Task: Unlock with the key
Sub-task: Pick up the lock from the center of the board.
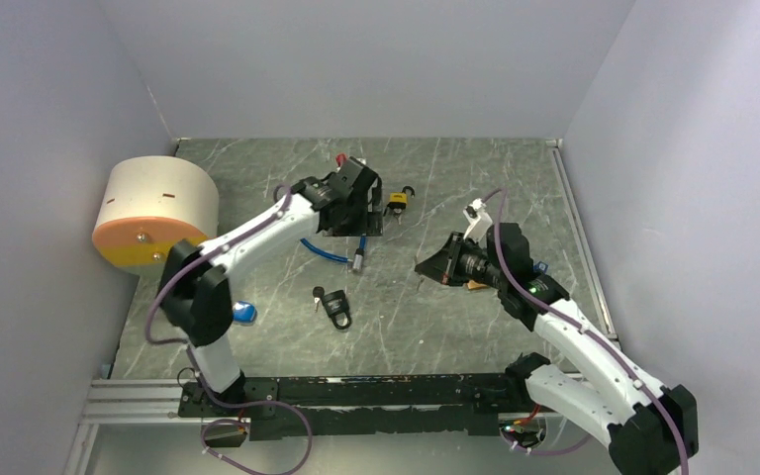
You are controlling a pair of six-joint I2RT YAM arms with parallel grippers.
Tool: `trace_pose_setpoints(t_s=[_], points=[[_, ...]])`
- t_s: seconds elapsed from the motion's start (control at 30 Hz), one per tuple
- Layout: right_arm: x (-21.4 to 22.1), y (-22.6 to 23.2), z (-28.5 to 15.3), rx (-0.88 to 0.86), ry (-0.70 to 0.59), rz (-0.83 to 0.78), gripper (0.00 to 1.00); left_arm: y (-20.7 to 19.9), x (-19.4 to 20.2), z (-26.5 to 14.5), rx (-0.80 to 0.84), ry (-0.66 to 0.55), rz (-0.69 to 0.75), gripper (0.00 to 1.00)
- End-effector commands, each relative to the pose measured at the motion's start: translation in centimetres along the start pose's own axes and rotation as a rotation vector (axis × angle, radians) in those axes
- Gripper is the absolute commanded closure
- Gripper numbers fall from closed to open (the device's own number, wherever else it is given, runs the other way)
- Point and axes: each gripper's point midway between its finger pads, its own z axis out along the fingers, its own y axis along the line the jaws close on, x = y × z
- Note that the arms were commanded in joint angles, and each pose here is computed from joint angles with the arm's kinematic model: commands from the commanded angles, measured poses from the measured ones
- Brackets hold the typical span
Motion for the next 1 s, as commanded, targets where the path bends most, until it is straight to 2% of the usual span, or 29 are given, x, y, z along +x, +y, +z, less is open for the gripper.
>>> trace_pose_setpoints(t_s=[0.0, 0.17, 0.33, 0.47, 0.63, 0.97], points=[[-0.5, -1.2, 1.1, 0.033, -0.013, -0.037, 1.00, 2.9, -0.5, 3.4, -0.057, 0.106, -0.011, 0.18], [-0.7, -1.9, 2.1, 0.054, -0.012, -0.003, 1.00, 4.2, -0.7, 8.1, -0.062, 0.196, -0.001, 0.23], [-0.5, -2.6, 2.8, 0.072, 0.005, 0.003, 1.00, 3.5, 0.2, 10.9, -0.016, 0.253, 0.029, 0.30], [-0.5, -3.0, 3.3, 0.083, 0.018, -0.002, 1.00, 3.1, 1.4, 11.7, 0.017, 0.286, 0.006, 0.38], [-1.2, -3.4, 4.0, 0.102, 0.008, -0.016, 1.00, 3.1, 3.2, 11.9, 0.018, 0.306, -0.016, 0.42], [-2.0, -3.7, 4.0, 0.114, 0.028, -0.057, 1.00, 3.5, 5.4, 12.5, -0.118, 0.342, 0.041, 0.50]])
